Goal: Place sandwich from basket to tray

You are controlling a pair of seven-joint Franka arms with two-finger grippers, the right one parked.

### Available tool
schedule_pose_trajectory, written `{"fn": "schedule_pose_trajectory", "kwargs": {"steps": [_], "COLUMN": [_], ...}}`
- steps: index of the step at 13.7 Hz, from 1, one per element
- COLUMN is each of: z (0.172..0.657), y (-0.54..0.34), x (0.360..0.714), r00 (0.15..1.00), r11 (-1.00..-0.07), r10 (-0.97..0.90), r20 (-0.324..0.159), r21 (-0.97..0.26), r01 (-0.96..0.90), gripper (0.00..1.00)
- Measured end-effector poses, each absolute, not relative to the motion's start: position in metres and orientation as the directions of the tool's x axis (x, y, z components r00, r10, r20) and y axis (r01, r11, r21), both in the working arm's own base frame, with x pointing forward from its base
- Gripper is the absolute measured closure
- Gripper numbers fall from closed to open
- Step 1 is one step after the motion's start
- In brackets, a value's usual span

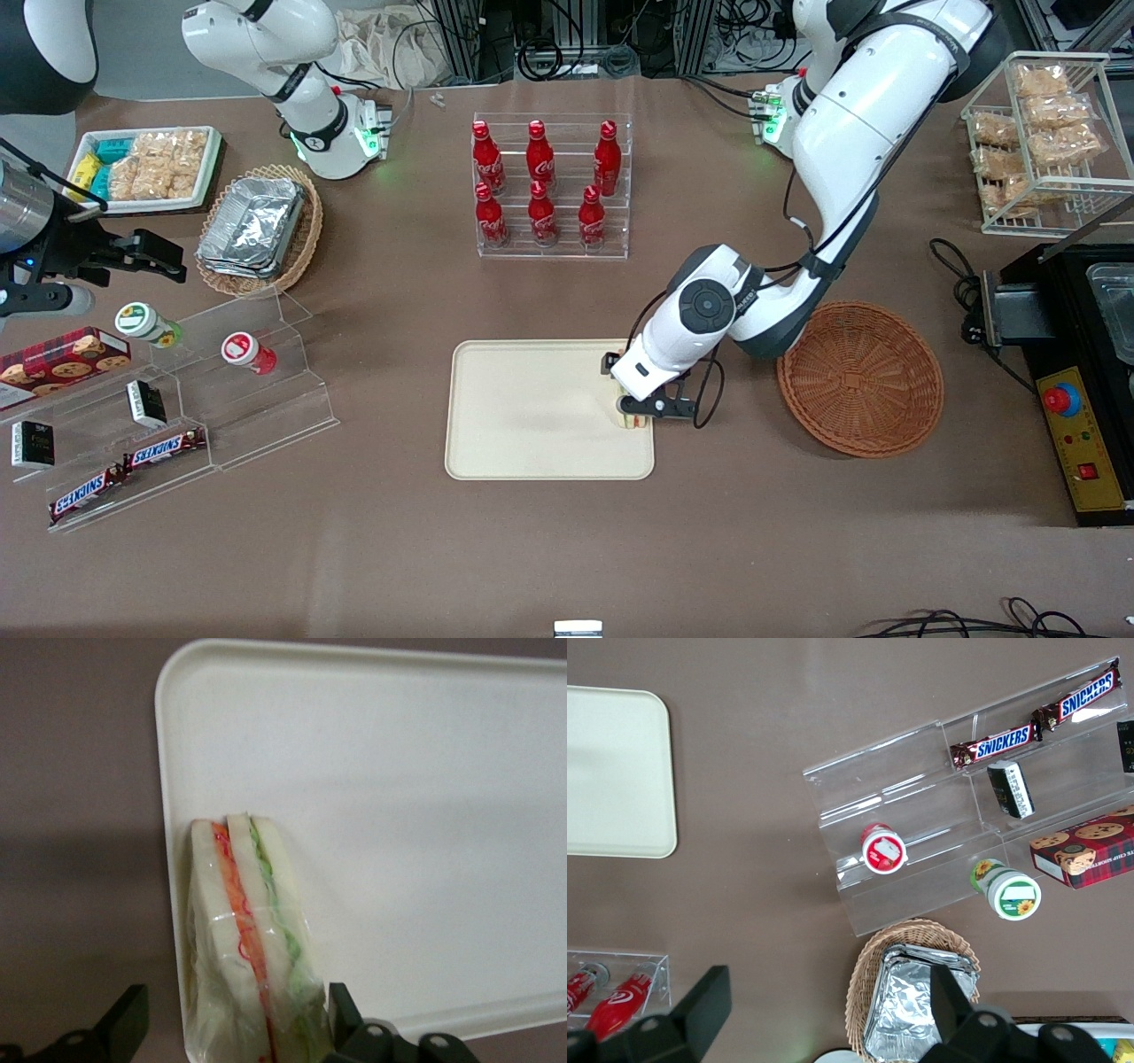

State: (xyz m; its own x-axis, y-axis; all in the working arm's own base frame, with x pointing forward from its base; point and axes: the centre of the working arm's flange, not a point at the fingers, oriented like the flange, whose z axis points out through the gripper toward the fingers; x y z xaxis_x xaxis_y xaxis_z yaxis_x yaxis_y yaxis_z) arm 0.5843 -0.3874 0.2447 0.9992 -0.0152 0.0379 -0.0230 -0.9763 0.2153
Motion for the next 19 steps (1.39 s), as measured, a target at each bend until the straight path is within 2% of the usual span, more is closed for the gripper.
{"fn": "schedule_pose_trajectory", "kwargs": {"steps": [2,3,7,9,13,15,19], "z": [0.28,0.304,0.408,0.444,0.518,0.551,0.603], "y": [-0.375,-0.359,-0.274,-0.242,-0.173,-0.124,-0.049], "x": [0.602,0.611,0.626,0.622,0.612,0.61,0.584], "r00": [0.996,0.995,0.987,0.982,0.985,0.978,0.97], "r11": [-0.975,-0.979,-0.987,-0.983,-0.989,-0.988,-0.98], "r10": [0.027,0.045,0.145,0.182,0.135,0.146,0.191], "r20": [0.085,0.091,0.074,0.047,-0.102,-0.148,-0.149], "r21": [0.223,0.201,0.079,0.03,0.037,0.036,0.032], "r01": [0.007,0.026,0.139,0.18,0.14,0.153,0.198], "gripper": [0.01,0.01,0.01,0.01,0.0,0.0,0.0]}}
